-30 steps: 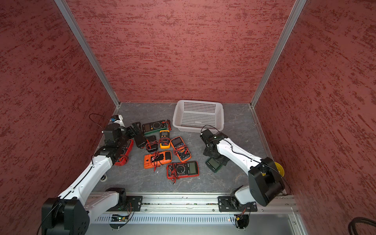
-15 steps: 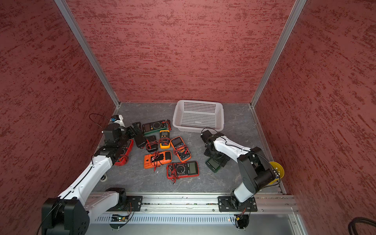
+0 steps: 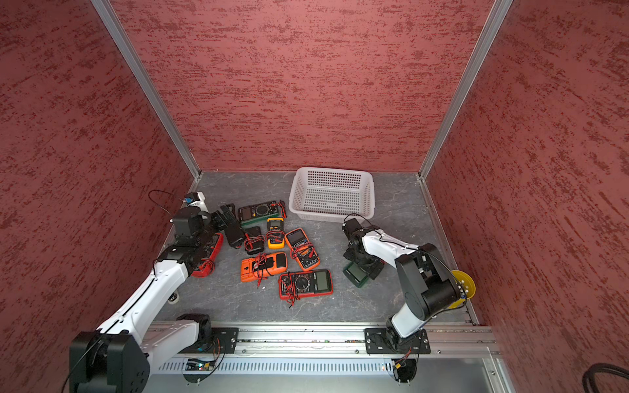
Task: Put the multimeter into the basket
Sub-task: Pick up the multimeter from the center of the board.
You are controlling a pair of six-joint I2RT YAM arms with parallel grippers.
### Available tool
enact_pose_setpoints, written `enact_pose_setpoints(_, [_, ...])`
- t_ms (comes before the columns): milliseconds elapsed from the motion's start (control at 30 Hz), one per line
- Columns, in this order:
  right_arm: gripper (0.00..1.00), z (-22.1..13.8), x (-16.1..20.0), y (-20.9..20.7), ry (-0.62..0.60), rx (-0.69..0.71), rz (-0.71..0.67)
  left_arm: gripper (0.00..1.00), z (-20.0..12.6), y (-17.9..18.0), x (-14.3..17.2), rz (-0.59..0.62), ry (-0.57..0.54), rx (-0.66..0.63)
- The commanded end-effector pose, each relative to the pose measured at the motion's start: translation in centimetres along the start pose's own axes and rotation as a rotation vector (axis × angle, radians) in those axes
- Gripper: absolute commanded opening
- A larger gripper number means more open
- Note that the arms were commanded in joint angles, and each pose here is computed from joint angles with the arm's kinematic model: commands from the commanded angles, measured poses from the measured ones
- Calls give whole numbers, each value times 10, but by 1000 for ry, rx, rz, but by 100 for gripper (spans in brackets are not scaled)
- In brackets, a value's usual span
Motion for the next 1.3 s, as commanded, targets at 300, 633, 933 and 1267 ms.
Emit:
enact_pose_setpoints(300, [61, 6, -4, 3, -22, 16, -130, 100, -5, 1, -9, -8, -48, -19])
enact_pose_setpoints(633, [9, -31, -17, 15, -126, -55, -260, 100, -4, 2, -8, -16, -46, -27])
enact_pose_setpoints(933, [0, -65, -27, 10, -221, -123, -310, 100, -2, 3, -10, -21, -48, -38])
enact_pose_setpoints(1267, [0, -171, -68, 11, -507, -185, -374, 100, 3, 3, -11, -19, -41, -36])
Point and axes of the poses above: each gripper's point midway between its finger pads, its own z axis out along the fingers, its own y axis along the line the jaws close on, x = y × z, the point moved 5 cm from there along -z, back along the fingers, and after that the axes turned 10 degrees about z, right-handed, at the moved point
